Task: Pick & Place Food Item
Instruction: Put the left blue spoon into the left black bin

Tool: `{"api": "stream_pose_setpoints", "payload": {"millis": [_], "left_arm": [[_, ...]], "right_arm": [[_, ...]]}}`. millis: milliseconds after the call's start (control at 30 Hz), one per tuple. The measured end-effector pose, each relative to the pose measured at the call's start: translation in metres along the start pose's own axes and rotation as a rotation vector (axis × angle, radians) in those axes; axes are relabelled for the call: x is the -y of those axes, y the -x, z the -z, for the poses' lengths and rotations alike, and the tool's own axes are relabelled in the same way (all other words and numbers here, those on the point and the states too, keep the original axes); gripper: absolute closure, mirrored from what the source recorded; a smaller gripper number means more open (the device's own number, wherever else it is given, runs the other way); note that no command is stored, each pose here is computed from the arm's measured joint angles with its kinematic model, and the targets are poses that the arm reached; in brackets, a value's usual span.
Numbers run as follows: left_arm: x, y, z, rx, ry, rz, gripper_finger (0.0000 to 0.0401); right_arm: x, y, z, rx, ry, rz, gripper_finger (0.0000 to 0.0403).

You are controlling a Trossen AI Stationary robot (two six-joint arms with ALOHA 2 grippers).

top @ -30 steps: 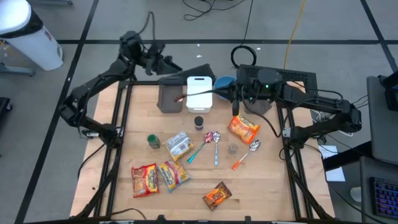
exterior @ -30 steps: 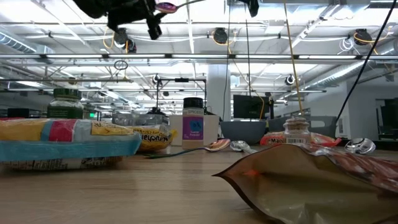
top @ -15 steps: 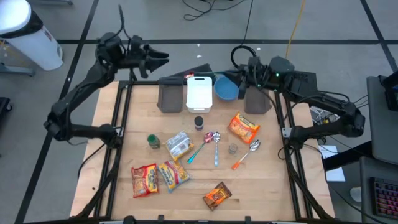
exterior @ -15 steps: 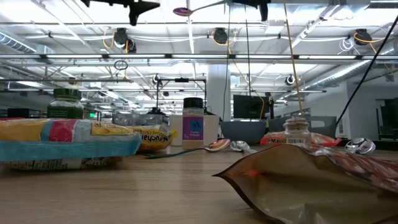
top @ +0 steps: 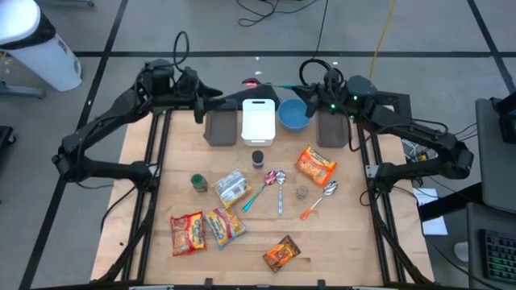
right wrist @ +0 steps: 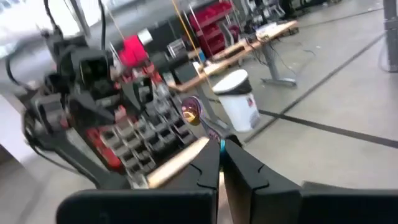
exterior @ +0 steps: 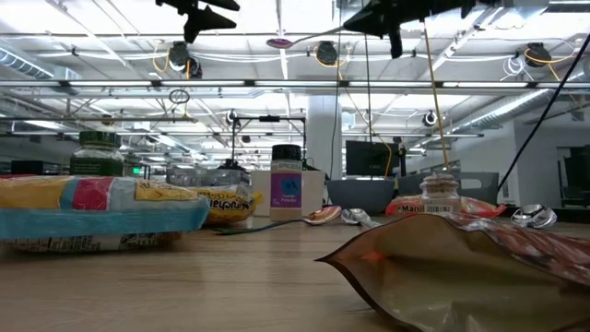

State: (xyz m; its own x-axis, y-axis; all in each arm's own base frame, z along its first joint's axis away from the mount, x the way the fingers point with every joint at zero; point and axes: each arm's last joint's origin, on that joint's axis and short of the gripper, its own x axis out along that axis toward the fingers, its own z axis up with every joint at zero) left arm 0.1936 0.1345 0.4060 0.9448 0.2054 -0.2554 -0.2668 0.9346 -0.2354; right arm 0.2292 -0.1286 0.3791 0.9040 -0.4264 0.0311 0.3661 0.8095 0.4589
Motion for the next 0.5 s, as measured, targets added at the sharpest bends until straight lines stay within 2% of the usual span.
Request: {"api": "stream_pose_setpoints", "payload": {"millis": [233, 500], "left_arm": [[0.008, -0.014, 0.018, -0.042, 0.041, 0.003, 0.0201], [0.015, -0.042, 0.052, 0.063, 0.148, 0.099, 0.0201]], "right_arm": [[0.011, 0.002, 0.038, 0.147, -0.196, -0.109, 0.0403], [0.006, 0.014, 0.084, 0.229, -0.3, -0.092, 0.0403]]}}
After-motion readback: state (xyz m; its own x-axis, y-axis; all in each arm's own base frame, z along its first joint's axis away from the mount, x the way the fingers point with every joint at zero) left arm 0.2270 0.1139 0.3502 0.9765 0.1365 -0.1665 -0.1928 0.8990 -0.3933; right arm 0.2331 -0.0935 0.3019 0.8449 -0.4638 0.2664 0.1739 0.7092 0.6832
